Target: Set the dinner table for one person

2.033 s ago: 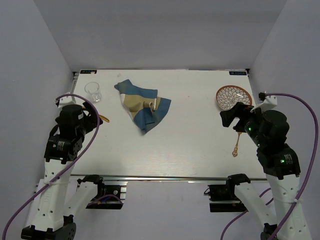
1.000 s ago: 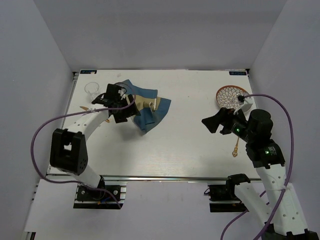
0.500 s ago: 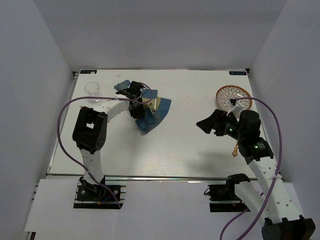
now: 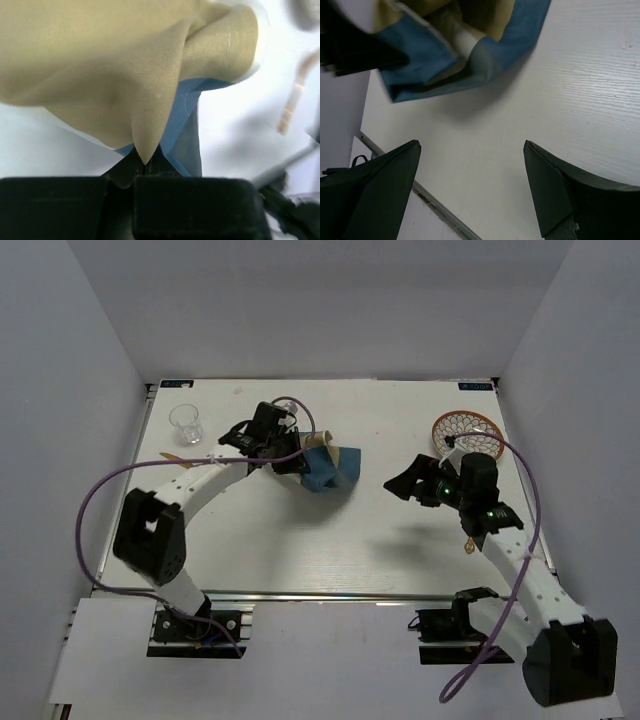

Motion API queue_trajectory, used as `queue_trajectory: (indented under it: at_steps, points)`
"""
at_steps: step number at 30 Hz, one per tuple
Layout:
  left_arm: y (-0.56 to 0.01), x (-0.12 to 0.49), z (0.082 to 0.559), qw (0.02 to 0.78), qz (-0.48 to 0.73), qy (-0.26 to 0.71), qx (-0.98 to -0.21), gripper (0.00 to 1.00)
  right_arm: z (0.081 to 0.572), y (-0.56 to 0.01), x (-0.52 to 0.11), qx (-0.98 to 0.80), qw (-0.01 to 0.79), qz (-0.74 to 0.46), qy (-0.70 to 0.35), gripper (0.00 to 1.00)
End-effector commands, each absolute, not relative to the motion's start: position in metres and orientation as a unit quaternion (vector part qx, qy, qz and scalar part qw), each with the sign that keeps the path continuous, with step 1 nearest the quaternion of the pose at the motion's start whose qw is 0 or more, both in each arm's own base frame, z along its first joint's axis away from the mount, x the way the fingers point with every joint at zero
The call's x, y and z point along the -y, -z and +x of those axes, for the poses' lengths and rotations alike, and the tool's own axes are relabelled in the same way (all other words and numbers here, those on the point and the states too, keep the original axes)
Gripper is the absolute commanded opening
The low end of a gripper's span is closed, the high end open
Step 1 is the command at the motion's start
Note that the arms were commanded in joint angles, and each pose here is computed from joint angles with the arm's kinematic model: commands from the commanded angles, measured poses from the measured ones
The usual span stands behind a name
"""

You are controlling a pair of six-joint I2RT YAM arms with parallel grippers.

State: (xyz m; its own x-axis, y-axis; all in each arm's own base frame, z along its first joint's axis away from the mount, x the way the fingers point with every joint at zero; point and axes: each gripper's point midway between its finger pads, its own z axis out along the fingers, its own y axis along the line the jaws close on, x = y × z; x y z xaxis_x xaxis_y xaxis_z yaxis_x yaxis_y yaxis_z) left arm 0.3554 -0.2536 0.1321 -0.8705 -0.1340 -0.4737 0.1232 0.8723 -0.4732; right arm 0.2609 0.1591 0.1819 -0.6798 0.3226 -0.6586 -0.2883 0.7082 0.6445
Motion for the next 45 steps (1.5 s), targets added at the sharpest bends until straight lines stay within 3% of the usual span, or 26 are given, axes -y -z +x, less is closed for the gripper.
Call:
queue_trajectory:
  at_steps: [1, 4, 7, 8, 10, 11, 15, 22, 28, 32, 33, 34, 36, 45]
  points:
    - [-0.186, 0.262, 0.333, 0.298, 0.012, 0.329, -0.896, 0.0, 0.288, -0.182, -0.164, -0.82, 0.426, 0.003, -0.383, 0.89]
    - [-0.183, 0.241, 0.317, 0.309, -0.01, 0.304, -0.901, 0.01, 0.314, -0.162, -0.161, -0.838, 0.411, 0.022, -0.357, 0.89]
    - [-0.169, 0.222, 0.298, 0.301, -0.033, 0.277, -0.912, 0.3, 0.334, -0.146, -0.162, -0.855, 0.387, 0.041, -0.344, 0.89]
    - [-0.165, 0.214, 0.295, 0.305, -0.044, 0.264, -0.914, 0.48, 0.338, -0.136, -0.166, -0.862, 0.367, 0.048, -0.345, 0.89]
    - [-0.153, 0.197, 0.279, 0.297, -0.079, 0.244, -0.92, 0.7, 0.336, -0.123, -0.17, -0.871, 0.342, 0.067, -0.347, 0.89]
    - [-0.149, 0.187, 0.277, 0.306, -0.099, 0.225, -0.92, 0.78, 0.334, -0.116, -0.172, -0.876, 0.33, 0.072, -0.345, 0.89]
    - [-0.136, 0.153, 0.256, 0.318, -0.17, 0.186, -0.914, 0.88, 0.319, -0.088, -0.182, -0.893, 0.306, 0.066, -0.325, 0.89]
    - [-0.157, 0.161, 0.241, 0.322, -0.145, 0.233, -0.906, 0.92, 0.323, -0.062, -0.203, -0.916, 0.279, 0.033, -0.287, 0.86]
    - [-0.183, 0.189, 0.233, 0.314, -0.073, 0.293, -0.9, 0.92, 0.335, -0.024, -0.206, -0.938, 0.257, 0.051, -0.228, 0.76]
    - [-0.174, 0.201, 0.234, 0.282, -0.037, 0.257, -0.924, 0.9, 0.343, -0.014, -0.207, -0.942, 0.255, 0.057, -0.208, 0.47]
    - [-0.173, 0.202, 0.234, 0.28, -0.034, 0.245, -0.928, 0.89, 0.345, -0.012, -0.208, -0.943, 0.256, 0.059, -0.205, 0.38]
    - [-0.167, 0.208, 0.227, 0.266, -0.02, 0.234, -0.935, 0.88, 0.347, -0.007, -0.206, -0.945, 0.253, 0.063, -0.197, 0.19]
    - [-0.167, 0.207, 0.231, 0.275, -0.024, 0.205, -0.939, 0.88, 0.346, -0.002, -0.206, -0.947, 0.249, 0.068, -0.193, 0.03]
    - [-0.129, 0.26, 0.213, 0.24, 0.028, 0.145, -0.96, 0.88, 0.336, -0.036, -0.218, -0.92, 0.285, 0.069, -0.26, 0.0]
